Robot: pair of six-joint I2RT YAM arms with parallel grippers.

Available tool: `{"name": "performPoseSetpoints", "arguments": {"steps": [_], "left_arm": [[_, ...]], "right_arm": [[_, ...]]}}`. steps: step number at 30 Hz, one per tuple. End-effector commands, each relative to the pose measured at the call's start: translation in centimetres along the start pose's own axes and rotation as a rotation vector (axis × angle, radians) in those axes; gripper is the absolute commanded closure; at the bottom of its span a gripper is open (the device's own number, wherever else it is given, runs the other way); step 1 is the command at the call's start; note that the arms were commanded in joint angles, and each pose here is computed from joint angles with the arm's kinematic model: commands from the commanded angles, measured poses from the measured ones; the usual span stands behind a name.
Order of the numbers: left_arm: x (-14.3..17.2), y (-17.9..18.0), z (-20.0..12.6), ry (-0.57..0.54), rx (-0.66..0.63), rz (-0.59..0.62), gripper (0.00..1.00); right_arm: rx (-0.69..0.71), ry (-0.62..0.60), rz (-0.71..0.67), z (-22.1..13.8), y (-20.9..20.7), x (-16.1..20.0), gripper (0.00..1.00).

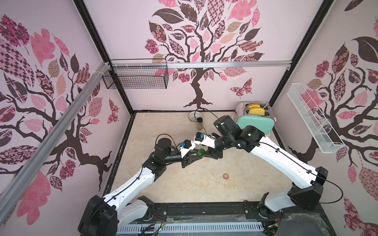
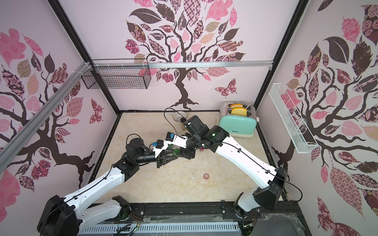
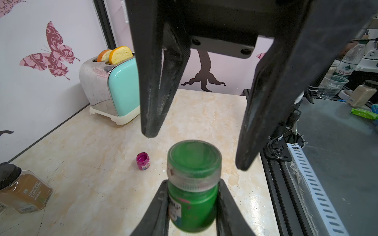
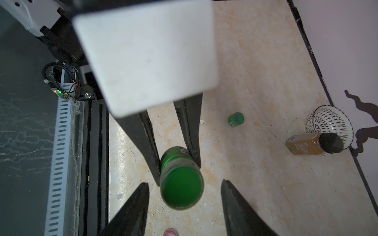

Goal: Close the paint jar lid
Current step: Screw the lid onto the paint jar.

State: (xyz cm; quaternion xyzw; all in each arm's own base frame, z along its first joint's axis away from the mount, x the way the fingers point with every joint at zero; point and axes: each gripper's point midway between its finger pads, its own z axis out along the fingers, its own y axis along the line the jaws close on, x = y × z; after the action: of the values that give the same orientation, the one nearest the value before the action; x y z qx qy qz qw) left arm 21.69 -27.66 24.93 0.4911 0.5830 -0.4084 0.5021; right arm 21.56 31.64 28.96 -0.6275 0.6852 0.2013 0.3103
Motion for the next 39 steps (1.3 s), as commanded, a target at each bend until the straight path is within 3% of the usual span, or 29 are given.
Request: {"name": "performPoseSetpoints", "arguments": {"steps": [1,7,13,20,29,39], "left_arm": [[-0.7,-0.3,-0.1,-0.016,0.007,0.028,0.85],[-0.7,-0.2,-0.1,-0.016,0.005,0.028,0.85],[-0.8,-0.2,-0.1,-0.018,0.004,0.032,0.85],[-0.9,-0.1,-0.2,-0.019,-0.006,0.040,0.84],[-1.5,0.4,-0.8,-0.043,-0.073,0.085,0.84],[-1.8,1.1,-1.2,-0.051,-0.130,0.113,0.84]], "right_arm": [[0.004,-0.012,-0.005,-0.5,-0.3,-0.7,0.47],[-0.006,-0.002,0.000,-0.1,-0.3,-0.5,0.54],[-0.017,0.001,0.009,0.1,-0.2,-0.5,0.73],[-0.028,0.007,0.080,0.5,-0.1,-0.3,0.85],[-0.024,0.030,0.430,2.6,-0.7,0.3,0.96],[-0.016,-0.048,0.941,4.2,-0.7,-0.5,0.94]]}}
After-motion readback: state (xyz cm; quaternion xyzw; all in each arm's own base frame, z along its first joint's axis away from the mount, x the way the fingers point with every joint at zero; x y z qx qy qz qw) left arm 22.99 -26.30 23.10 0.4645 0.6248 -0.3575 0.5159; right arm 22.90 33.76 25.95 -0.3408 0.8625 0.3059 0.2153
